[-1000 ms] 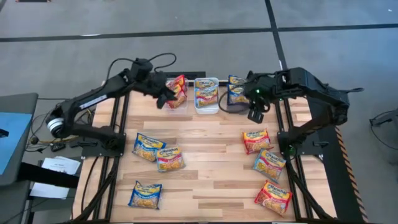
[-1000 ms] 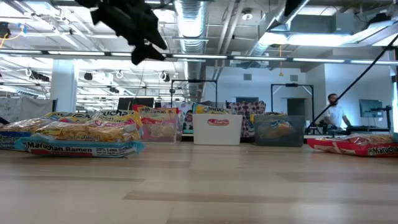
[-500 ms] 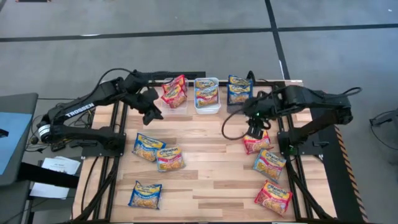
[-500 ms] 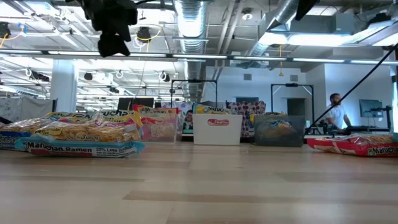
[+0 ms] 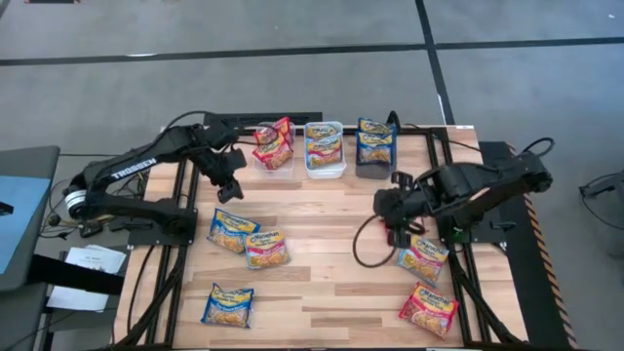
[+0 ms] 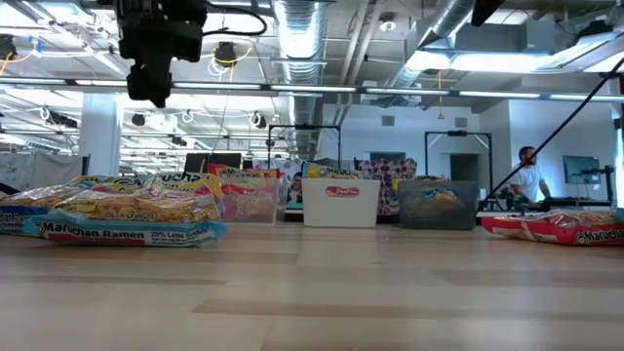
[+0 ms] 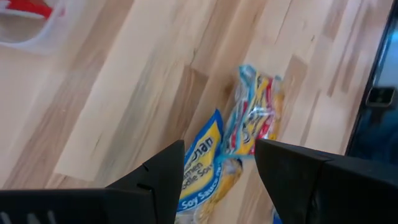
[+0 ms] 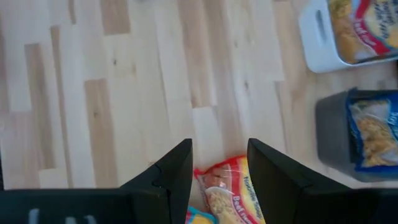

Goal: Sort Maruchan noodles
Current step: Put the blue noodle pack into the black bin

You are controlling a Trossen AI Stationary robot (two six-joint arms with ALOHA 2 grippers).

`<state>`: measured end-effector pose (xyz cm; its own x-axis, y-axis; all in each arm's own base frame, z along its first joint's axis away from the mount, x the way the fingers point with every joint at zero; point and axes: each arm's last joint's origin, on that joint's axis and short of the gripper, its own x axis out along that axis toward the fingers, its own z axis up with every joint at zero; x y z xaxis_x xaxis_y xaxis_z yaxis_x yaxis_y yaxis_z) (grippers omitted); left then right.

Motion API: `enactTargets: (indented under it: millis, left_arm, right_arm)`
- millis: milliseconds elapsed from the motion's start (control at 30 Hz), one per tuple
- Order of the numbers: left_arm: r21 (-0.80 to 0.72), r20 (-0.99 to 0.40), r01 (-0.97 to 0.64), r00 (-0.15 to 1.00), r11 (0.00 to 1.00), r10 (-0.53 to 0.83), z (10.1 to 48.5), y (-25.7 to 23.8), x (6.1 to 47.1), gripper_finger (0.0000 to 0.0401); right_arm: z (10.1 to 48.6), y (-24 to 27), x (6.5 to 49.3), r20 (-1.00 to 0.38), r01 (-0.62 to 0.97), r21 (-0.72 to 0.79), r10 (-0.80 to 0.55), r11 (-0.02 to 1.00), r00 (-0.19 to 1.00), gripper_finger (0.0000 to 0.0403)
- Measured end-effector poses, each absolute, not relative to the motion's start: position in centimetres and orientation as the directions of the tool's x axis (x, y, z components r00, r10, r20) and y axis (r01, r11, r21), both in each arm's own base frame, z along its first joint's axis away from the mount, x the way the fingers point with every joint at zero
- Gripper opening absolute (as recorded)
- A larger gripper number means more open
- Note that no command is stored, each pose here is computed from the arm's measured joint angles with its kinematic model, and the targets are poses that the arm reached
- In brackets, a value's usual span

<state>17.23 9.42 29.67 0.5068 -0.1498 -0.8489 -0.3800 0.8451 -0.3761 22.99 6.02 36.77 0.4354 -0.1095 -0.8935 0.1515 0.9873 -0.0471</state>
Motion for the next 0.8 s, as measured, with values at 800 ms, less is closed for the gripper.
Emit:
enactTargets:
  millis: [800]
  left_arm:
    - [-0.357, -0.931, -0.167, 0.142, 0.919, -0.336, 22.2, 10.4, 20.9, 0.0183]
  right_arm:
    - [36.1, 7.0, 23.5, -0.872, 0.130, -0.021, -0.082, 0.991, 0.483, 0.0175]
